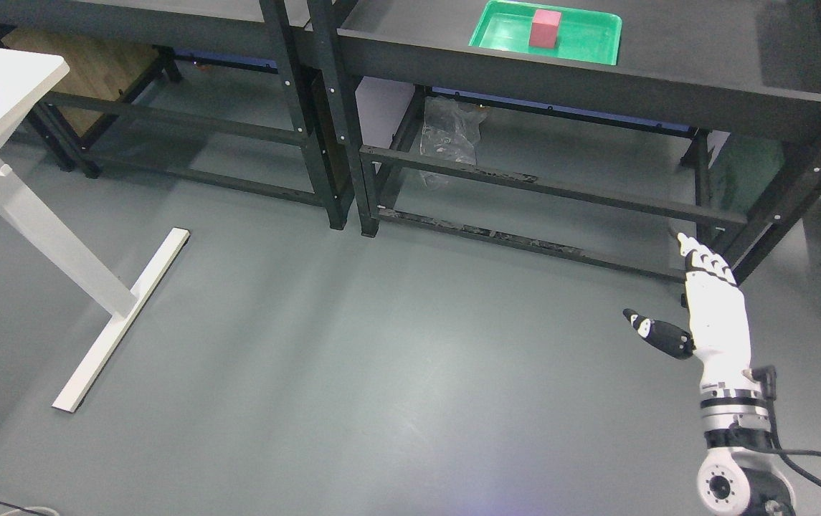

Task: Pick pink block from left shelf to tray
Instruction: 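Approach the green tray and move the right hand toward the pink block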

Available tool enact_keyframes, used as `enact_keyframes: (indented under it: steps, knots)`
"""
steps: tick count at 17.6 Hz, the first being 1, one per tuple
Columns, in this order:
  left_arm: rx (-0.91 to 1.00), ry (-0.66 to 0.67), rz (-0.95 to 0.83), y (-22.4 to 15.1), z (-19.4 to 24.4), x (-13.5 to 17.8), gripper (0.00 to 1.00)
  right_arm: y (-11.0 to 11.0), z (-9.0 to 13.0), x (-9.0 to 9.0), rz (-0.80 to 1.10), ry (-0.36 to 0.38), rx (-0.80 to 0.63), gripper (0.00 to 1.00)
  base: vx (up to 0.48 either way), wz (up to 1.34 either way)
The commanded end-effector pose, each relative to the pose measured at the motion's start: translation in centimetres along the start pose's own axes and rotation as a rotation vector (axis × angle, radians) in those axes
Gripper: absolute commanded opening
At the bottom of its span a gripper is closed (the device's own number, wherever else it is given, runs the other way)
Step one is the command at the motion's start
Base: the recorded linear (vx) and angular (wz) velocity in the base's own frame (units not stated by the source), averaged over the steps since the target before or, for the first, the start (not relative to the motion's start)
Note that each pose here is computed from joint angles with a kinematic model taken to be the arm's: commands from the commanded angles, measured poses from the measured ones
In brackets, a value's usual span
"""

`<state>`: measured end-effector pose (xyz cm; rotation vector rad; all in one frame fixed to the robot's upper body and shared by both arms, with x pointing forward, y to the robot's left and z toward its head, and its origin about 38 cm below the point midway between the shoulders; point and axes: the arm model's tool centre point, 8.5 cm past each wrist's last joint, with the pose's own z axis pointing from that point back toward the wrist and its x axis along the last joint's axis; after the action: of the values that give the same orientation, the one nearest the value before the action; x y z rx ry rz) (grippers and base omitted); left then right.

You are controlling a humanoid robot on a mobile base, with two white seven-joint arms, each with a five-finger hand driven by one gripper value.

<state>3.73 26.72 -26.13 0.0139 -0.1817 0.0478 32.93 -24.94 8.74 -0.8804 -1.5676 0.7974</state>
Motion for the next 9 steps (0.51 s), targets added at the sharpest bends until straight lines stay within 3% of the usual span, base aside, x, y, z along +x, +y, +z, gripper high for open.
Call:
enact_keyframes:
  steps: [1, 9]
  knots:
    - [0.017, 0.008, -0.004, 1.14, 0.16, -0.51, 1.0, 0.13, -0.05, 0.18, -0.003, -0.003, 0.002, 0.99, 0.124, 0.07]
    - [0.017, 0.008, -0.004, 1.14, 0.16, -0.51, 1.0, 0.01, -0.07, 0.17, -0.008, 0.002, -0.009, 0.99, 0.162, 0.0]
